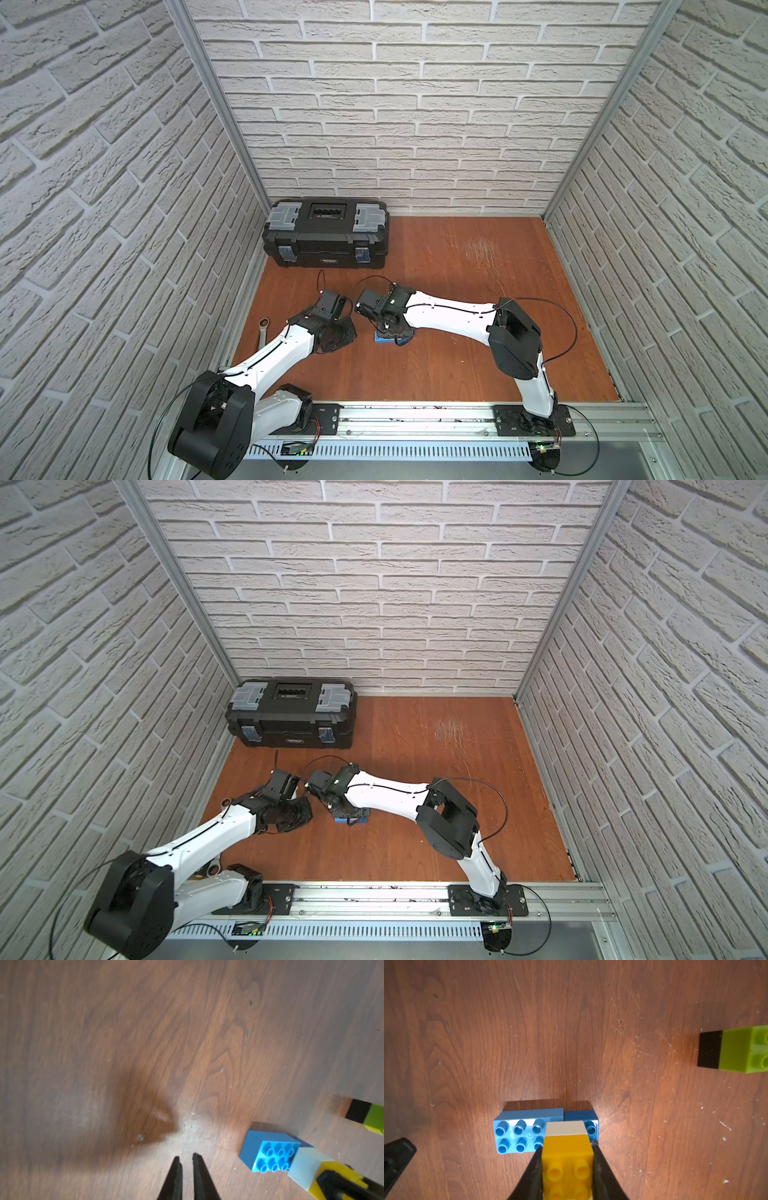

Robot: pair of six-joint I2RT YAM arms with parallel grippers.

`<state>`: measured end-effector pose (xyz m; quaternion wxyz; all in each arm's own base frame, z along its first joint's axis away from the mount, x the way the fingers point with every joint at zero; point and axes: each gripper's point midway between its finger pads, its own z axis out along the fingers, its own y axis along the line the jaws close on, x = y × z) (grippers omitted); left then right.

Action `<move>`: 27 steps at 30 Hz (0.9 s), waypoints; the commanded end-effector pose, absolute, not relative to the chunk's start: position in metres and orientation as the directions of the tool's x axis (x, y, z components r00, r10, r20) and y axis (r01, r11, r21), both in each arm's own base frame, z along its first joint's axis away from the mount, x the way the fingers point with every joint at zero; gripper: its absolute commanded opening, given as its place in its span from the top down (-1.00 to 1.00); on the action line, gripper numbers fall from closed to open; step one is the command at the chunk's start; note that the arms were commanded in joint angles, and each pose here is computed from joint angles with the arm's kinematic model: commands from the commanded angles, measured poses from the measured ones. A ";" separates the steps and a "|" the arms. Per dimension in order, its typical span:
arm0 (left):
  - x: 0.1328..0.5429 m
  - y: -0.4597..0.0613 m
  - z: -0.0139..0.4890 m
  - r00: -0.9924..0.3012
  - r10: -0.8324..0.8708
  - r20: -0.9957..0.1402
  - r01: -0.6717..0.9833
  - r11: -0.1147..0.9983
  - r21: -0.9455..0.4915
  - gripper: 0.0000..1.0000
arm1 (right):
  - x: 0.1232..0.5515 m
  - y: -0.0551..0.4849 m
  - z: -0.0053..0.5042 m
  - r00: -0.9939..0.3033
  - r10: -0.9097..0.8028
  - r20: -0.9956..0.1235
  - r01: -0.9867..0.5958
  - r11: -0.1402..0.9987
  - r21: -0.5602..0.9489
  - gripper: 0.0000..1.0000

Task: Assemble the number 4 with lego
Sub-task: Assemble the lego brick with the lego brick.

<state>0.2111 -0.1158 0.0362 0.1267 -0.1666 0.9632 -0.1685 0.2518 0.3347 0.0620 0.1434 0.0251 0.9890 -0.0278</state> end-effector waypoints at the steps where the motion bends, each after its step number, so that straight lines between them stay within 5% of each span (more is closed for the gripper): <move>1: 0.212 -0.115 0.036 -0.910 -0.368 -0.192 -0.278 0.884 -0.377 0.69 | 0.225 0.305 0.009 -0.987 0.000 -0.159 0.034 0.977 -0.211 0.95; 27: 0.214 -0.120 0.037 -0.912 -0.364 -0.187 -0.269 0.877 -0.397 0.70 | 0.225 0.314 0.017 -0.988 -0.003 -0.156 0.029 0.979 -0.203 0.95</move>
